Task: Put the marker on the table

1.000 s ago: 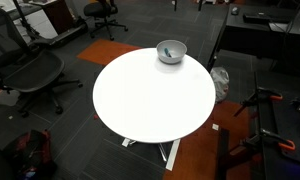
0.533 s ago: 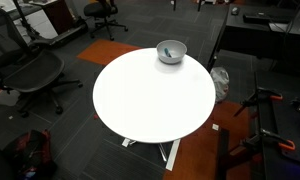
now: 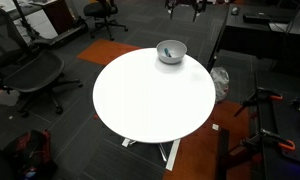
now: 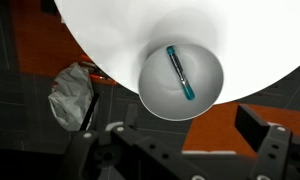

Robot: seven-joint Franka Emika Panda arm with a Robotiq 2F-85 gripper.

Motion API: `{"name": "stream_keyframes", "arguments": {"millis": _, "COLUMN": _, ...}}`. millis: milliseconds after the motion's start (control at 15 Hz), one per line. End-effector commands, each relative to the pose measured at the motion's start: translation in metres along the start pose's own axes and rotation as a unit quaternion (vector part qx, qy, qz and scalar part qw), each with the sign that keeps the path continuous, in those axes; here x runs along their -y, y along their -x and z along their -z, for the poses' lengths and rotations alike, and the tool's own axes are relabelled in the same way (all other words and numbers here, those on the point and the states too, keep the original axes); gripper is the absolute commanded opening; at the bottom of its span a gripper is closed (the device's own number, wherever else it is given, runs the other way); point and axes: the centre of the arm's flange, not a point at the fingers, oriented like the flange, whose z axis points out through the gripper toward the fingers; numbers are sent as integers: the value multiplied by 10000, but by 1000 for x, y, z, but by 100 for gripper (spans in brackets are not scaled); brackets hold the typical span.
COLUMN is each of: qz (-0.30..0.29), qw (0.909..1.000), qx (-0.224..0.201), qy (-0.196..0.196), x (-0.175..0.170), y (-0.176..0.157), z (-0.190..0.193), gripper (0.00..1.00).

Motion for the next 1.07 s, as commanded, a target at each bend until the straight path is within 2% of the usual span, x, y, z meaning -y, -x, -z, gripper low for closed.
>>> {"name": "stream_keyframes", "arguments": {"millis": 0, "qz": 34, "qw": 9999, "qx": -115, "qy": -122, "x": -2, "y": 2, "z": -23, "gripper": 100}}
{"name": "stream_keyframes", "arguments": {"millis": 600, "qz": 640, "qw": 9979, "qx": -100, "qy": -76, "x": 6, "y": -7, "z": -82, "gripper": 100}}
{"name": "stream_keyframes", "arguments": {"millis": 1000, "qz": 979, "qw": 9951, "qx": 114, "qy": -50, "x": 10, "y": -13, "z": -112, "gripper": 100}}
